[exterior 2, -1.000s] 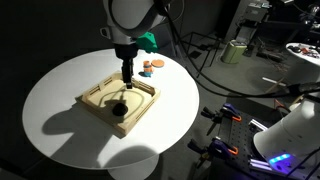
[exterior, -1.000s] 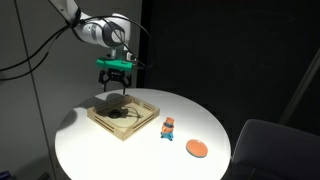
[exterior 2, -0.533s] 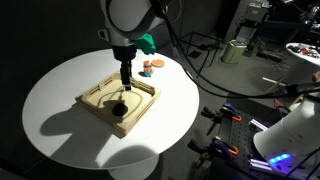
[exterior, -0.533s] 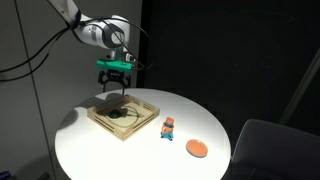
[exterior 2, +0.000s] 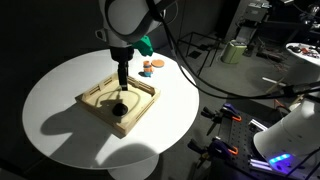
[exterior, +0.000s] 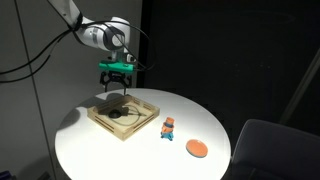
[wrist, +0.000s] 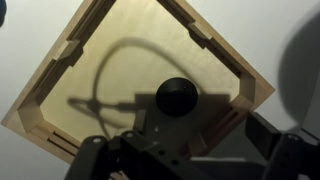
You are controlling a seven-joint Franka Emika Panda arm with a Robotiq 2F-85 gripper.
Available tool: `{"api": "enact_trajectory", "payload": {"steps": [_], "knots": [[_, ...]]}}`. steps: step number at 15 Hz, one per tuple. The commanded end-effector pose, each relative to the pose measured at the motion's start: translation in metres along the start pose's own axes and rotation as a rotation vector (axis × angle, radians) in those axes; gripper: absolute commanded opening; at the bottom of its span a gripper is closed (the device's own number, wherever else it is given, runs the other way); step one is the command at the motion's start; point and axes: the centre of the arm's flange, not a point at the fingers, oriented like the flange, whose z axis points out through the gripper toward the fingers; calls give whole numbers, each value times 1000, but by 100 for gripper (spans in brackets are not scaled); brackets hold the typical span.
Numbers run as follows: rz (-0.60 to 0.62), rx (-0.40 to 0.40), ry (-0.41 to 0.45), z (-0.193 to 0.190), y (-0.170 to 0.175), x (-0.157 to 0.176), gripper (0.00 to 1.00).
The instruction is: Remove the black object from the box and put it on the table
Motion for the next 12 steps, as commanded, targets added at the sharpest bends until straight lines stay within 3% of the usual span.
{"api": "enact_trajectory", "payload": {"steps": [1,12], "knots": [[-72,8,24,14,6,34,100],[-159,9,-79,98,8,60,100]]}}
